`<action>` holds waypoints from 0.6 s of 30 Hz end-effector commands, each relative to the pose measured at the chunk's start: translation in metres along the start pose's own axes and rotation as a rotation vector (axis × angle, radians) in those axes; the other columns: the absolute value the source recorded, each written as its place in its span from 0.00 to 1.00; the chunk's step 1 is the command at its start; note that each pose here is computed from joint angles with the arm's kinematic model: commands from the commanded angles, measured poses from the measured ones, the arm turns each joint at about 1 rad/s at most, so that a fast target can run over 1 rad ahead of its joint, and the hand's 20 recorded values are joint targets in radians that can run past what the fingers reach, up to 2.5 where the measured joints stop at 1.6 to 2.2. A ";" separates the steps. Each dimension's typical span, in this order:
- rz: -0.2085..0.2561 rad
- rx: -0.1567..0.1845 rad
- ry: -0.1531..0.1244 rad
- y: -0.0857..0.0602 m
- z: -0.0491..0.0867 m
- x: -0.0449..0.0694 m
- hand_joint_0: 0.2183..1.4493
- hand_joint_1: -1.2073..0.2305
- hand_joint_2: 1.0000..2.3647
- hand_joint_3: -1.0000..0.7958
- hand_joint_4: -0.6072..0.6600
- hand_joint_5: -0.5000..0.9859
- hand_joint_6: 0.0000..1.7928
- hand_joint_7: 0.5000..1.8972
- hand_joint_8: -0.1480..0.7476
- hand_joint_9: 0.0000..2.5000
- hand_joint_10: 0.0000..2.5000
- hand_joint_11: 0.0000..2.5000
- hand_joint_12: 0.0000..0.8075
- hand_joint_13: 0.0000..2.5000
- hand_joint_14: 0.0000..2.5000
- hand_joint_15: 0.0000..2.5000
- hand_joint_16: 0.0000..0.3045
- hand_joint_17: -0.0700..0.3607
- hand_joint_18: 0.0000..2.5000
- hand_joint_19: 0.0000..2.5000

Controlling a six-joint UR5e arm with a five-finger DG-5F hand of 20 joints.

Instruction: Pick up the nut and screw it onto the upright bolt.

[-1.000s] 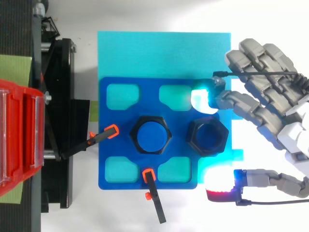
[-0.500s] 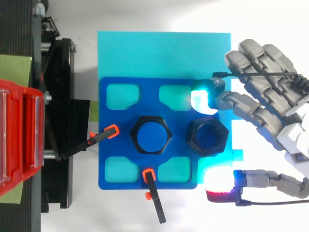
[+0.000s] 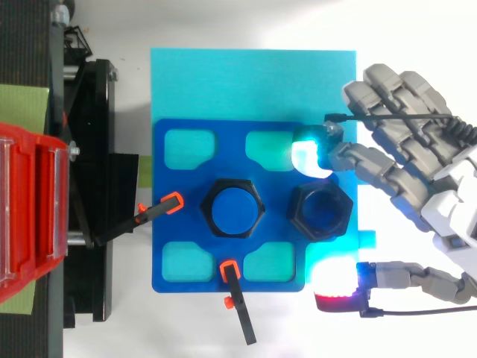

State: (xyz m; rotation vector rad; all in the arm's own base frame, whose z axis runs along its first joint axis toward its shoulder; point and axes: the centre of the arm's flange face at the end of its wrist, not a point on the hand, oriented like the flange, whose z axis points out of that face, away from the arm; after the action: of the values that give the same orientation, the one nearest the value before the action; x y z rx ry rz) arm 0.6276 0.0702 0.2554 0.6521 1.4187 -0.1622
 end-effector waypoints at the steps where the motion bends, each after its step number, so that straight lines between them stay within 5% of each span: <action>1: 0.001 -0.006 0.002 0.000 0.001 0.002 0.10 0.38 0.00 0.28 0.64 0.13 0.28 0.16 0.52 0.02 0.00 0.01 0.57 0.00 0.00 0.00 0.24 0.54 0.01 0.02; 12: 0.003 -0.009 0.003 -0.002 0.003 0.002 0.10 0.36 0.00 0.28 0.65 0.14 0.28 0.16 0.53 0.03 0.00 0.00 0.58 0.01 0.00 0.00 0.24 0.54 0.03 0.01; 18: 0.002 -0.010 0.017 -0.005 0.005 0.017 0.11 0.36 0.00 0.28 0.65 0.14 0.28 0.16 0.53 0.03 0.00 0.00 0.57 0.01 0.00 0.00 0.24 0.54 0.03 0.01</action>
State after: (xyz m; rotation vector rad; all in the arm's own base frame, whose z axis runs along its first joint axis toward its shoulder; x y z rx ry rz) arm 0.6309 0.0684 0.2444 0.6454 1.4298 -0.1543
